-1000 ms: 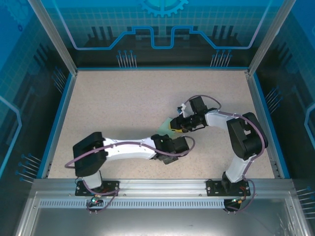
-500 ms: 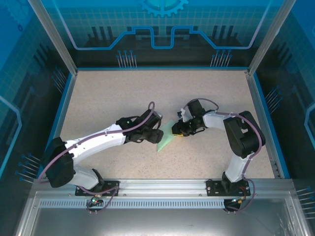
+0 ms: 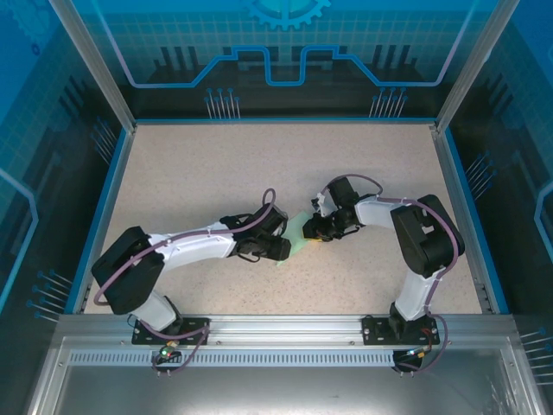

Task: Fold a paper plane with a square sheet of paper (pick it up from the middle)
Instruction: Fold the wing for the fifth time at the center of the table.

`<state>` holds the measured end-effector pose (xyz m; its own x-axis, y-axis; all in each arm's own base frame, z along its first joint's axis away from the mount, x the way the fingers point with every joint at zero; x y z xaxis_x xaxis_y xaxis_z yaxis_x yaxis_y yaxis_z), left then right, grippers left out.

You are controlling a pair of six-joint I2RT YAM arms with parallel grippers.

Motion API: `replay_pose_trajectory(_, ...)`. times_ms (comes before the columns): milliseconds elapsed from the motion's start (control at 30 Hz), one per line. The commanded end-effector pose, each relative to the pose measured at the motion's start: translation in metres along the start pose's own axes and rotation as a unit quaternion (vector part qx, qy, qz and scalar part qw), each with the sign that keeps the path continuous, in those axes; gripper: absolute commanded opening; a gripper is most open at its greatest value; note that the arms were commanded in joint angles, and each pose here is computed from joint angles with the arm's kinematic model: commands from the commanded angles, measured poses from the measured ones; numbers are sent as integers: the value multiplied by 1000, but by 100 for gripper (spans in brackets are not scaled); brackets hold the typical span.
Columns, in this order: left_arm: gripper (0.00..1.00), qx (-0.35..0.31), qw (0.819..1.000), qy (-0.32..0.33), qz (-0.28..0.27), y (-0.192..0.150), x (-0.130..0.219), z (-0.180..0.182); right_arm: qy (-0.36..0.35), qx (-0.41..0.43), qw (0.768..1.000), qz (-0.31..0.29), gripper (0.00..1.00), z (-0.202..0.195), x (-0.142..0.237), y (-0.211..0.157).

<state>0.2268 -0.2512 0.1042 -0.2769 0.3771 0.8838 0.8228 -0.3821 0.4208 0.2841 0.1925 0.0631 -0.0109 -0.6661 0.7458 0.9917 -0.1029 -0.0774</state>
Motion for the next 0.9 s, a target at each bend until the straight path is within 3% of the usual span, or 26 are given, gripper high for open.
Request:
replay_pose_trajectory(0,41,11,1000,-11,7,-2,-11,-2,-7,4,1000,19,23,-2,-6,-10)
replay_pose_trajectory(533,39,-39,998,21,44,-7,-31,-4,113,19,993,-15,28,38,28,-15)
replay_pose_trajectory(867,37,-44,998,21,46,-12,-39,-4,132,-54,990,20,17,26,6,-29)
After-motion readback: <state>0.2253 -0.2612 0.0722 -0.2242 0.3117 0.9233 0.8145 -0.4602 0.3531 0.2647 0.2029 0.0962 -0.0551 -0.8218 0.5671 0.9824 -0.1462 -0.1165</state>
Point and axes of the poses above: each hand's point on the last joint's axis, 136 mm out from that joint toward the fingers, its own x axis back along the fingers, its own z axis along the line the jaws close on, y = z × x, the point moved 6 cm from there along x, back along the fingers, and after that the axes turned 14 degrees about -x, right-handed, at the moved point
